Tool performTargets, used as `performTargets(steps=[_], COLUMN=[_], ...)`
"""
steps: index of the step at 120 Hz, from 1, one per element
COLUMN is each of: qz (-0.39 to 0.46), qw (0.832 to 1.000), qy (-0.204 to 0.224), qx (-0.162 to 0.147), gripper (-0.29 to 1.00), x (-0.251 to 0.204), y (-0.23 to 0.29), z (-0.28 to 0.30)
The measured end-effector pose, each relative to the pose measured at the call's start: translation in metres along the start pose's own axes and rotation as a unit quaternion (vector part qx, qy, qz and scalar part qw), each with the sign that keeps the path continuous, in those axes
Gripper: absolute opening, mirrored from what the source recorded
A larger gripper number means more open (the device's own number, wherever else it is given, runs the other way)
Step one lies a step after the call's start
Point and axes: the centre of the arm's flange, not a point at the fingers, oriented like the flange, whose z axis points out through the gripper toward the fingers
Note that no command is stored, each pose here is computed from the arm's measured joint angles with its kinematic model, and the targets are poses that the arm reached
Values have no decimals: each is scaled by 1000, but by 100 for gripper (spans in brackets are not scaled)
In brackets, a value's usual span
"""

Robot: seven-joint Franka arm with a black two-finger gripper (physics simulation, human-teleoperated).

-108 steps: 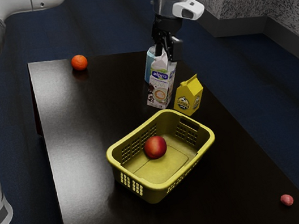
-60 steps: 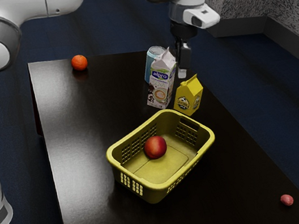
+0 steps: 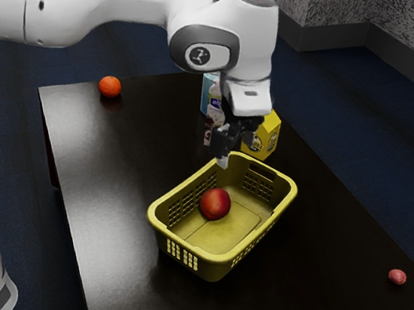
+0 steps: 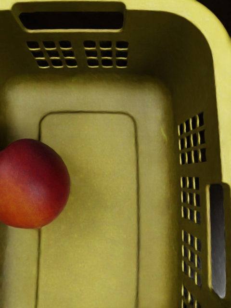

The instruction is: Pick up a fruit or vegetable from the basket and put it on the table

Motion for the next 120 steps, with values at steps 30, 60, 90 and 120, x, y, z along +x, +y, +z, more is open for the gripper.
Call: performTargets(steps=[30,60,90,120], qz=[67,118,152,149], qw=[998,993,988,988], qy=[-2,0,11,38], qx=[-4,-1,1,-20], gripper=[70,70,70,70], x=[-13,-23,-28,-17], y=[-8,3,19,29], z=[50,72,73,77])
